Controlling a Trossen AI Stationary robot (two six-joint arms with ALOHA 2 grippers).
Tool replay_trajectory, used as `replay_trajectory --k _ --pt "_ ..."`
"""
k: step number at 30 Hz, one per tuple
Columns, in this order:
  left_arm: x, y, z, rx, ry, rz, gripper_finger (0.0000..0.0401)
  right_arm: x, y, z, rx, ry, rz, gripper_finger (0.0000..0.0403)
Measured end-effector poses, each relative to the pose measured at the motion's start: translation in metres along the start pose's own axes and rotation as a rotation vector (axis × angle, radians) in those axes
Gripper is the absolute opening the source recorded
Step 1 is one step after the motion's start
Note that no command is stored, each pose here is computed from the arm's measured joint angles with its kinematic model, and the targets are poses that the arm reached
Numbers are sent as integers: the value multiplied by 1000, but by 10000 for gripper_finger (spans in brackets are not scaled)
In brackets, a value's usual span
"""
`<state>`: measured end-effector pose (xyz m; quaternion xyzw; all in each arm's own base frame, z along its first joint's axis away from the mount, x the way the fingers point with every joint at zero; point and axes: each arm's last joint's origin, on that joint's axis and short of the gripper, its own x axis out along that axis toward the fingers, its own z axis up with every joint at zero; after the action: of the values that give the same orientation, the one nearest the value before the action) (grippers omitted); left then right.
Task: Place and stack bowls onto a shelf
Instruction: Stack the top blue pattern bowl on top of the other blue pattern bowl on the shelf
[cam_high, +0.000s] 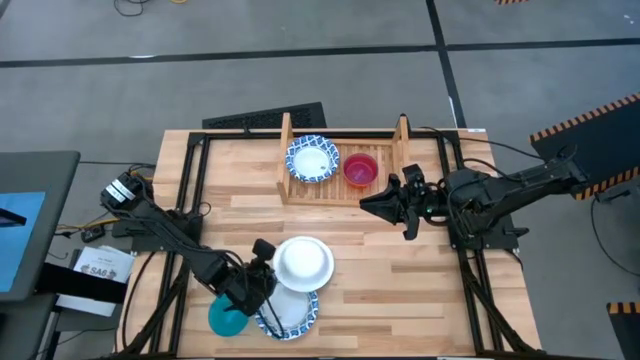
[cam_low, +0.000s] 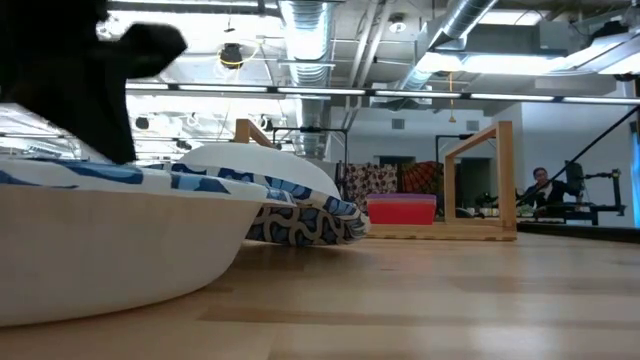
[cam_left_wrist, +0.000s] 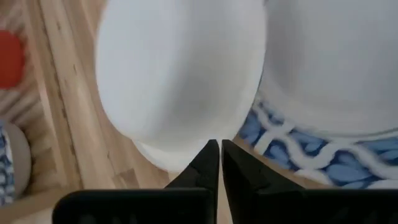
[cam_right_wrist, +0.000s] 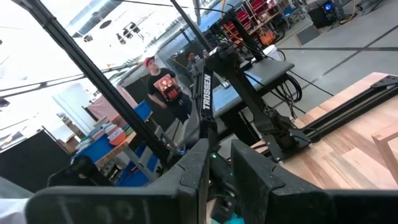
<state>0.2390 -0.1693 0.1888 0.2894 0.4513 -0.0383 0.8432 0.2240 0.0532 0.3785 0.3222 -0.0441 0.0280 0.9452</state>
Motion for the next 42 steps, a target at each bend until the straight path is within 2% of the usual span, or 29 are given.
replay_trajectory --k 5,13,18,23,35,42 --pt "-15 8 -2 15 -10 -40 34 0 0 0 0 0 0 95" --pt "-5 4 -36 25 -42 -55 100 0 -1 0 32 6 -6 95" --pt "11 -1 -56 179 -79 -32 127 0 -2 0 32 -19 -40 95" --pt "23 2 -70 248 -79 52 131 0 -3 0 57 -36 -69 95" --pt "25 12 -58 255 -168 111 132 0 -6 -2 63 -10 -104 95" --pt "33 19 -57 271 -179 47 132 0 -6 -2 62 -12 -109 95"
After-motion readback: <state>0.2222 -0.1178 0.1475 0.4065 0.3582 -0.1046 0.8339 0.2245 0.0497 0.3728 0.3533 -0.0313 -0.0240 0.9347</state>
